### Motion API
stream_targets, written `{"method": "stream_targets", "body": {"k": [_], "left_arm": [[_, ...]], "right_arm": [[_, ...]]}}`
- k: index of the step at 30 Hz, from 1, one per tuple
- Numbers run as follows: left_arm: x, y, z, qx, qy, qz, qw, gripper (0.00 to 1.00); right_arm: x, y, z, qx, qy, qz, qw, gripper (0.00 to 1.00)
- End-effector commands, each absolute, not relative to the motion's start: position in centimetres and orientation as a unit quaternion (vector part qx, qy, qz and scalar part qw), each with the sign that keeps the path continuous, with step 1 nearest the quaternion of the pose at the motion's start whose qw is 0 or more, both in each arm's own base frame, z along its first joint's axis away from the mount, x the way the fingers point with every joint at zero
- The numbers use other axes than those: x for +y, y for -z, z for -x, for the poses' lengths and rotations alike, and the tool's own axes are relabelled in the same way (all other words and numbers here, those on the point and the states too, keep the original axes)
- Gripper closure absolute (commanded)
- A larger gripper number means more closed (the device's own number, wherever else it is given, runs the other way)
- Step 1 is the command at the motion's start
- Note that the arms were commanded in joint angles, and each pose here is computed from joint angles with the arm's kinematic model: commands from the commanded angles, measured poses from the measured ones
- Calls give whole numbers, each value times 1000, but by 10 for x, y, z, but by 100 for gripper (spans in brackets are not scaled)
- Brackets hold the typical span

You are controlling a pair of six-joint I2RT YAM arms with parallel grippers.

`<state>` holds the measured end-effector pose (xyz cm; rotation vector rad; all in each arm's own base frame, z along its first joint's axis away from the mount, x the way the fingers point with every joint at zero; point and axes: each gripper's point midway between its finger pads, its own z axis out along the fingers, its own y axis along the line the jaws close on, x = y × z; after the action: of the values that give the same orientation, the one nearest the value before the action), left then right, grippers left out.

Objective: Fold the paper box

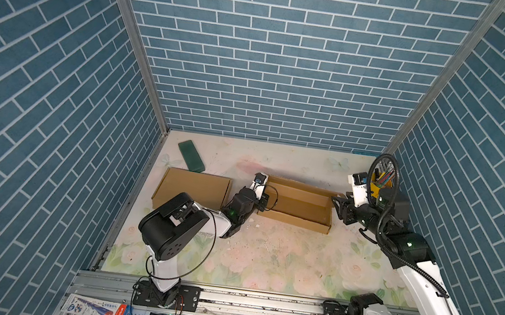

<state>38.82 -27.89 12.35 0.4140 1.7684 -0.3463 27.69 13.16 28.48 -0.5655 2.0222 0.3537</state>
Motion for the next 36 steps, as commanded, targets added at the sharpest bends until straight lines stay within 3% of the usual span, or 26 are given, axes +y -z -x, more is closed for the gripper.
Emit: {"method": "stream_targets", "body": {"k": [1, 12, 23, 31, 36], "left_arm": [[-272, -80, -372, 802, 125, -210, 545, 100], [-273, -77, -372, 803, 124, -211, 543, 100], [-271, -77, -371, 803, 123, -210, 545, 100], [-270, -79, -371, 802, 122, -208, 547, 100], [-268, -83, -369, 801, 121, -206, 549, 100]], "right_arm": [[146, -284, -268, 833, -142, 321, 428, 40], [207, -266, -307, 819, -157, 437, 338, 40], [235, -237, -330, 810, -161, 489, 281, 51], [248, -224, -316, 804, -205, 503, 240, 84], [245, -210, -304, 804, -210, 512, 216, 95]]}}
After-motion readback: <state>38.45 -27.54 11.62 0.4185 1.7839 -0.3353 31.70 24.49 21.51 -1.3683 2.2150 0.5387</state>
